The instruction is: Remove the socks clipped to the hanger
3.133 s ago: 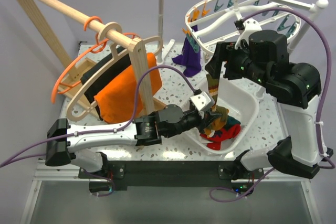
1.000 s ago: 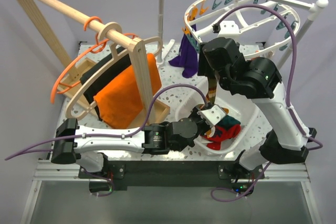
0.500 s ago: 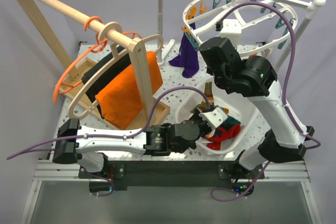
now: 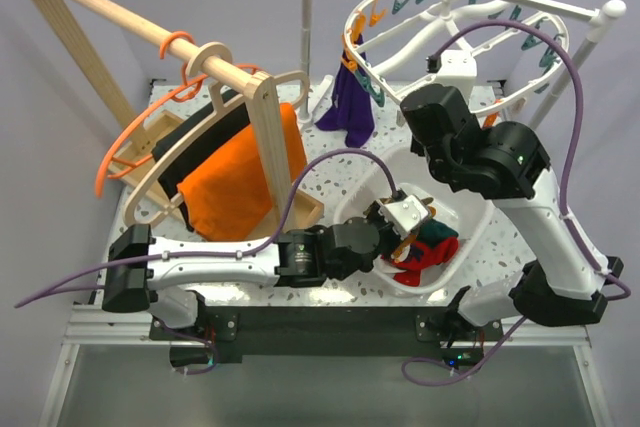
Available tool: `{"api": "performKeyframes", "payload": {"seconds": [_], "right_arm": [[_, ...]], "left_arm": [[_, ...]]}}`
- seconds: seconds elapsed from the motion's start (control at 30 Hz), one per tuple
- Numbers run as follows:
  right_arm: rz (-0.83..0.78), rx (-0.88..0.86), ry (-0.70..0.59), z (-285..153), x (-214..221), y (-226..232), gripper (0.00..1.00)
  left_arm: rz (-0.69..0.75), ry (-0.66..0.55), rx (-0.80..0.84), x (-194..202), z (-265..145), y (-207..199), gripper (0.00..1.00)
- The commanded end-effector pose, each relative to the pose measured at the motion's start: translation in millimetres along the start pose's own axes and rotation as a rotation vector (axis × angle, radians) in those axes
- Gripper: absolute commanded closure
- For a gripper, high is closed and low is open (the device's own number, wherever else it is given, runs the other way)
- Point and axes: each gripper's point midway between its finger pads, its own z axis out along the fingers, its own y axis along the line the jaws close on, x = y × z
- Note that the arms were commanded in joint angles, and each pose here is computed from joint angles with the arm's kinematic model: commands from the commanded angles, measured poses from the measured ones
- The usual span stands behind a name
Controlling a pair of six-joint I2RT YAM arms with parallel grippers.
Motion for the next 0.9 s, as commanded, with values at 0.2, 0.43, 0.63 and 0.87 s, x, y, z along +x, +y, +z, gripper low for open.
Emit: {"api": "performKeyframes", "payload": {"seconds": [0.2,0.43,0.63,0.87], "right_arm": [[0.008,-0.088,0.040,-14.0,17.6,-10.7,1.00],[0.037,-0.123,0.013,-23.7,9.4,-17.8,1.00],[0.035,-0.125,0.007,-25.9,9.5,-22.7,1.00],[0.024,-0.124,0.012,-25.3,11.7,-25.5,1.00]], "left_arm": [[-0.240,0.085,0.200,24.2,9.1,2.5,0.90],[-0.280,0.108,0.185,35.0,8.3,7.8,0.75],[-0.280,0.089,0.166,28.6,5.8,13.8,0.38],[-0.267,0.024,0.164,10.9,-5.1,23.6,0.02]]}}
